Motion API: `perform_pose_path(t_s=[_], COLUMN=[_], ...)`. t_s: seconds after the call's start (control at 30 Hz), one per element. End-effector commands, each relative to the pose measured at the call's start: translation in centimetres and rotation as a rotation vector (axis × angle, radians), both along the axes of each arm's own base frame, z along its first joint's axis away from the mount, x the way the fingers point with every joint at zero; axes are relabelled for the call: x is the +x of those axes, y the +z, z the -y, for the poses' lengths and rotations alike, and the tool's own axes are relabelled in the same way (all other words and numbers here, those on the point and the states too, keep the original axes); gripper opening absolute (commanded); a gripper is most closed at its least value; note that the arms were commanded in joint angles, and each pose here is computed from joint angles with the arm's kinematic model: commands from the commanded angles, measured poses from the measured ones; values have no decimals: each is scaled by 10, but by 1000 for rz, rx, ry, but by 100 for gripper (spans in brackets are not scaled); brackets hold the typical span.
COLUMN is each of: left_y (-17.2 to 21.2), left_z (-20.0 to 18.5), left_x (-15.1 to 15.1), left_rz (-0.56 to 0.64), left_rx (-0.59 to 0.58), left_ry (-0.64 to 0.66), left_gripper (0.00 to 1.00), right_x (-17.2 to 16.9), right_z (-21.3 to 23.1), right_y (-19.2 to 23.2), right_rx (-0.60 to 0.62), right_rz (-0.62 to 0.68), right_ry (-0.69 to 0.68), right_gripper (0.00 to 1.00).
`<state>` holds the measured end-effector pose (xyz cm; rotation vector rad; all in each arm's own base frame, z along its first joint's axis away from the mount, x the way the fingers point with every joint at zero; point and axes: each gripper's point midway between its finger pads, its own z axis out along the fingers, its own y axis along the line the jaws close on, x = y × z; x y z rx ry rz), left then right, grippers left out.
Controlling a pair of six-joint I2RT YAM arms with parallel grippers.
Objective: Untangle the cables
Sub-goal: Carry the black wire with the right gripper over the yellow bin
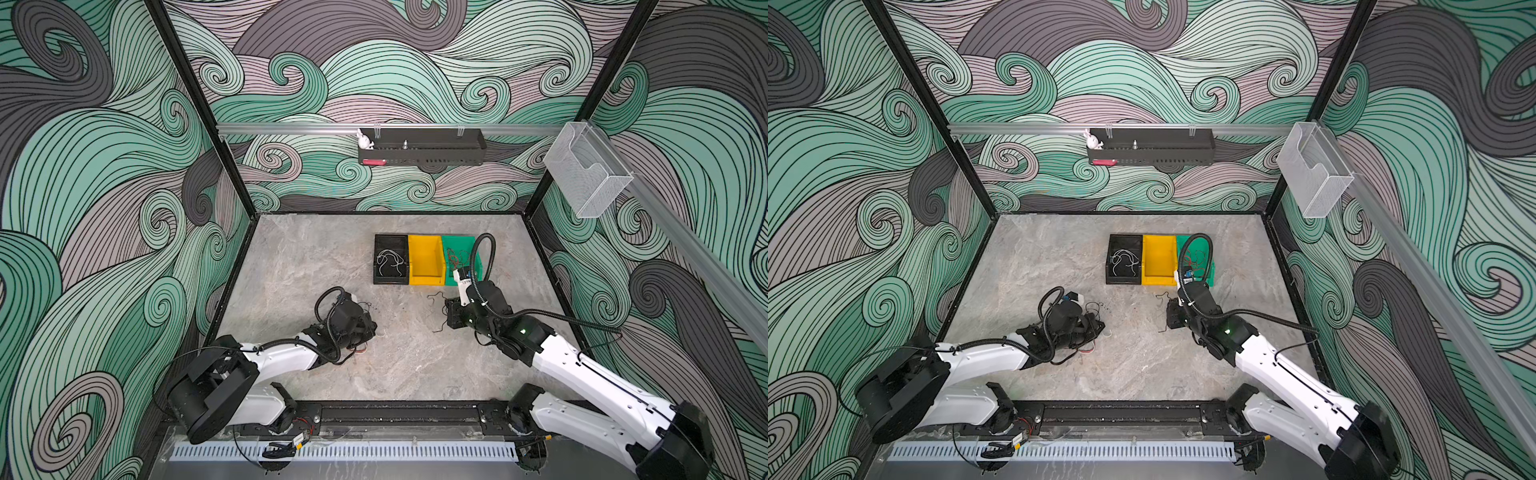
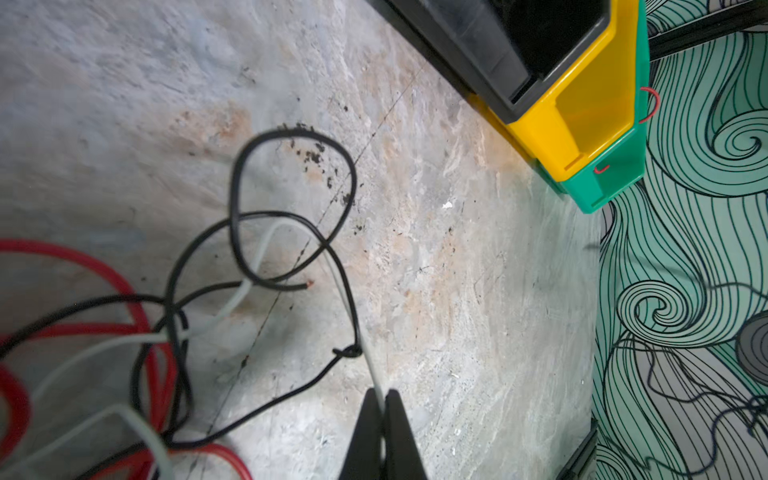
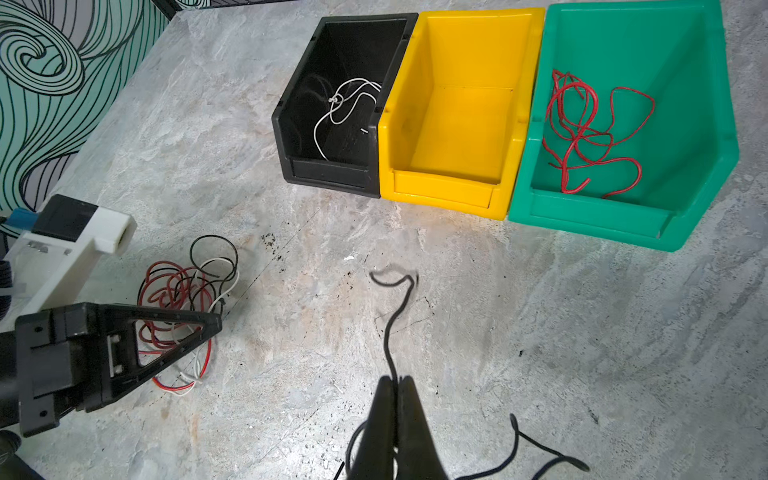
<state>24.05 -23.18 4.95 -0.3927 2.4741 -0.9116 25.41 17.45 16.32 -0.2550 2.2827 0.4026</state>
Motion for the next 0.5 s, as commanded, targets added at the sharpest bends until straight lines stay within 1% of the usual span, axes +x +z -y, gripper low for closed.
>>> perform_pose_path(t_s=[0.0, 0.17, 0.33, 0.4, 0.43, 0.47], left_y=[-3, -2, -4, -5, -5, -7], left_z=[-5, -3, 2, 4, 4, 4], left_x=[-6, -7, -9, -11, -11, -12], left_rz=[0, -3, -15, -22, -22, -28], left_rx=[34, 36, 37, 38, 37, 39], left_ry=[-21, -35, -73, -90, -94, -96], left_gripper=[0, 0, 8, 15, 21, 30], right_x=[3, 13, 28, 36, 41, 46], right_z=[2, -13, -22, -22, -22, -20], right_y=[-3, 7, 10, 15, 17, 19], right_rx=[-18, 15, -5, -10, -16, -22], right_rz=[-4, 8, 7, 17, 23, 26], right_ry=[-5, 37, 38, 25, 14, 0], right_gripper=[0, 0, 0, 0, 0, 0])
